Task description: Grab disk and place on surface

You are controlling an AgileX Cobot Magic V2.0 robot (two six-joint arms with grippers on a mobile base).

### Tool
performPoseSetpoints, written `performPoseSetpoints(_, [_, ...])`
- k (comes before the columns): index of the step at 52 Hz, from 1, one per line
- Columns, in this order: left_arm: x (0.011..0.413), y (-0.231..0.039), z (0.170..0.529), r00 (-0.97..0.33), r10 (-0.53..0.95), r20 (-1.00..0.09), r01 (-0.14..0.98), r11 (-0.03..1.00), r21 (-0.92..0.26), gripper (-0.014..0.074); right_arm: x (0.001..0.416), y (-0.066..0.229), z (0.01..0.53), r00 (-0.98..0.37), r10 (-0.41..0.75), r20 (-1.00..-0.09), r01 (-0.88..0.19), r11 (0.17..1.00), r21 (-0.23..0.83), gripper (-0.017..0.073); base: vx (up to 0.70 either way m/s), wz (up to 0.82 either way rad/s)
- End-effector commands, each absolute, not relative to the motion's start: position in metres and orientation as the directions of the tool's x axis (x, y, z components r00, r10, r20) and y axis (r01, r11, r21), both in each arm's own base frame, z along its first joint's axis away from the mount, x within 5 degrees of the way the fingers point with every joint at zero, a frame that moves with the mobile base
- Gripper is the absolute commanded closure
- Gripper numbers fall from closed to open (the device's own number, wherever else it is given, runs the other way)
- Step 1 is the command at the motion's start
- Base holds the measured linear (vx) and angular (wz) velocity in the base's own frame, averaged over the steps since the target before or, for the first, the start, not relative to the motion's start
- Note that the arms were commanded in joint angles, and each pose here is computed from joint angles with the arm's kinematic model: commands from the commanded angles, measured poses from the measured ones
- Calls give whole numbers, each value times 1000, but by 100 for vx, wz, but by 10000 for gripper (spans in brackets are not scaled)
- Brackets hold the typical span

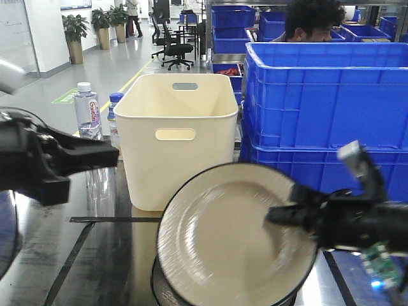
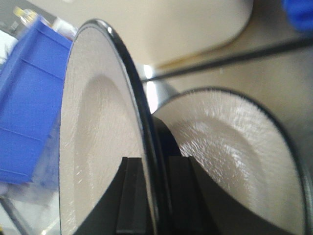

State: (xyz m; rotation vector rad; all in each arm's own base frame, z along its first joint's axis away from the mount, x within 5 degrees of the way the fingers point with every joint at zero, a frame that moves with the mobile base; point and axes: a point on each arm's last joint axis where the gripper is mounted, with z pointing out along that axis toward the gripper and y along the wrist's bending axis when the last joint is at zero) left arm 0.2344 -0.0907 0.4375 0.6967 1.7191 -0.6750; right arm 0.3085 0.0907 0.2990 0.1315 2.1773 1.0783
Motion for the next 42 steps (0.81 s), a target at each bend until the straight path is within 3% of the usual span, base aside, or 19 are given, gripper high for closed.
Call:
performPoseSetpoints(1, [213, -86, 465, -148, 26, -989, 725, 683, -90, 601, 316, 100, 309, -710, 419, -566, -224, 627, 746, 519, 0, 0])
performPoseSetpoints(7, [204, -83, 467, -158, 48, -986, 709, 700, -80, 599, 321, 105, 296, -729, 380, -569, -233, 643, 729, 419, 0, 0])
performPoseSetpoints(15, [198, -79, 467, -190, 69, -979, 677, 732, -79, 599, 322, 105, 291, -731, 311, -607, -282, 672, 684, 200, 0, 0])
performPoseSetpoints(19, [196, -78, 467, -207, 65, -976, 665, 741, -92, 599, 321, 104, 291, -684, 205, -700, -380, 719, 583, 76, 0, 0])
performPoseSetpoints(23, [195, -77, 466, -215, 70, -974, 655, 750, -91, 599, 320, 100, 293, -589, 47, -807, -488, 775, 401, -20, 0, 0])
performPoseSetpoints(26, [195, -76, 466, -217, 73, -973, 651, 754, -88, 599, 321, 95, 298, -505, -45, -862, -512, 820, 258, -59, 0, 0])
performPoseSetpoints(34, [198, -71, 460, -245, 137, -960, 609, 792, -42, 596, 319, 76, 322, -332, -165, -929, -425, 905, -9, -66, 0, 0])
performPoseSetpoints(42, [207, -53, 440, -372, 206, -905, 443, 896, 22, 596, 302, 64, 354, -212, -191, -958, -348, 931, -108, 11, 0, 0])
